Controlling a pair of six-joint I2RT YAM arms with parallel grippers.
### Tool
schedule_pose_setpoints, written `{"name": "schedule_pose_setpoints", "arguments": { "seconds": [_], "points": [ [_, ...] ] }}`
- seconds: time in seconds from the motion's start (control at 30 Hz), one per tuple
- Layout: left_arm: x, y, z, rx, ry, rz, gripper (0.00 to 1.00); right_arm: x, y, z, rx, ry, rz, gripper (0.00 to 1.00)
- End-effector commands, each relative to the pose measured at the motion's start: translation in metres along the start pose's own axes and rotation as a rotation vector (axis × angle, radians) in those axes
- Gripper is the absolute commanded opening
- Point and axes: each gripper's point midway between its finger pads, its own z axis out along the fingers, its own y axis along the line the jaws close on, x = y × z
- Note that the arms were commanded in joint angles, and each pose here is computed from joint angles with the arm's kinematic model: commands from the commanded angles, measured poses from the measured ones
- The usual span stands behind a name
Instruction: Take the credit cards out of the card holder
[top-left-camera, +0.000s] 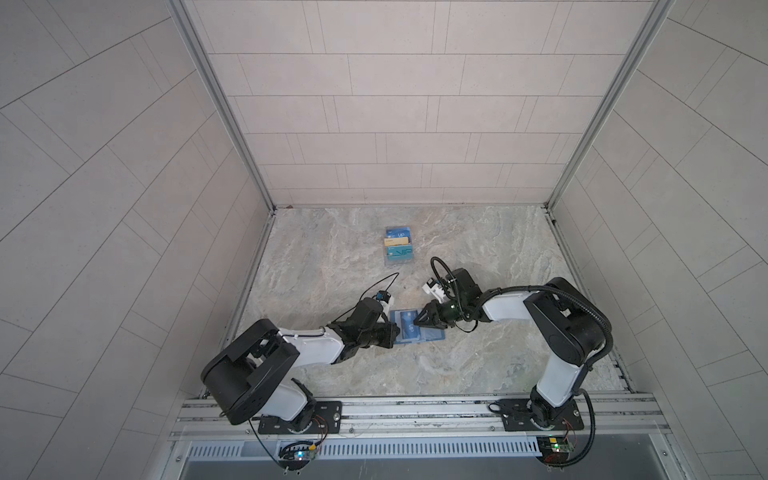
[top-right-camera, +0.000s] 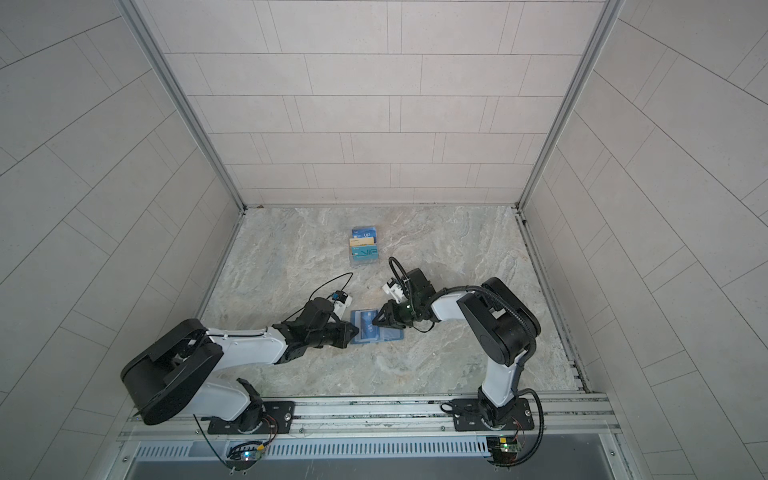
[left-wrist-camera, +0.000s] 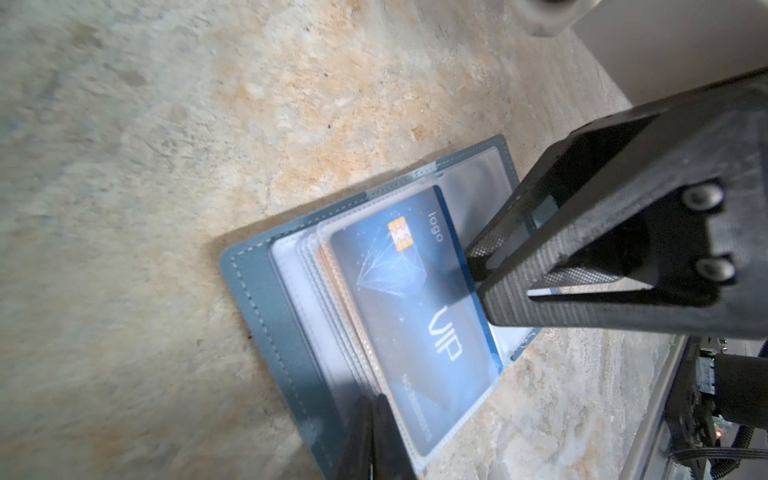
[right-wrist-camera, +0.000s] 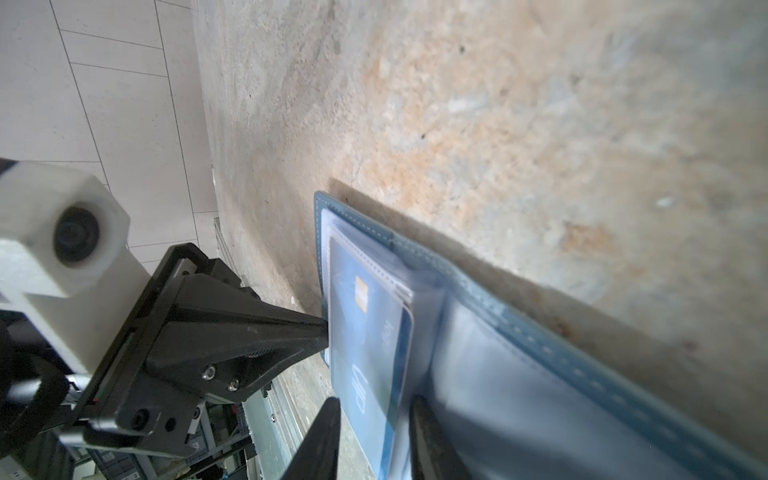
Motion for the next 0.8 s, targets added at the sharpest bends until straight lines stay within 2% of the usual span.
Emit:
{"name": "schedule_pose_setpoints", "arguments": {
  "seconds": [0.0, 0.5, 0.77],
  "points": [
    [0.014, 0.018, 0.001, -0.083, 0.039, -0.019, 0.08, -0.002, 0.007, -0.003, -0.033, -0.005, -0.011, 0.32],
    [0.013, 0.021, 0.004, -0.088, 0.030, -0.030, 0.08, -0.002, 0.030, -0.010, -0.103, 0.002, -0.070, 0.31],
    [0.010, 0.019, 0.007, -0.080, 0.023, -0.036, 0.08, 0.002, 0.031, 0.002, -0.109, 0.039, -0.072, 0.31]
  ]
}}
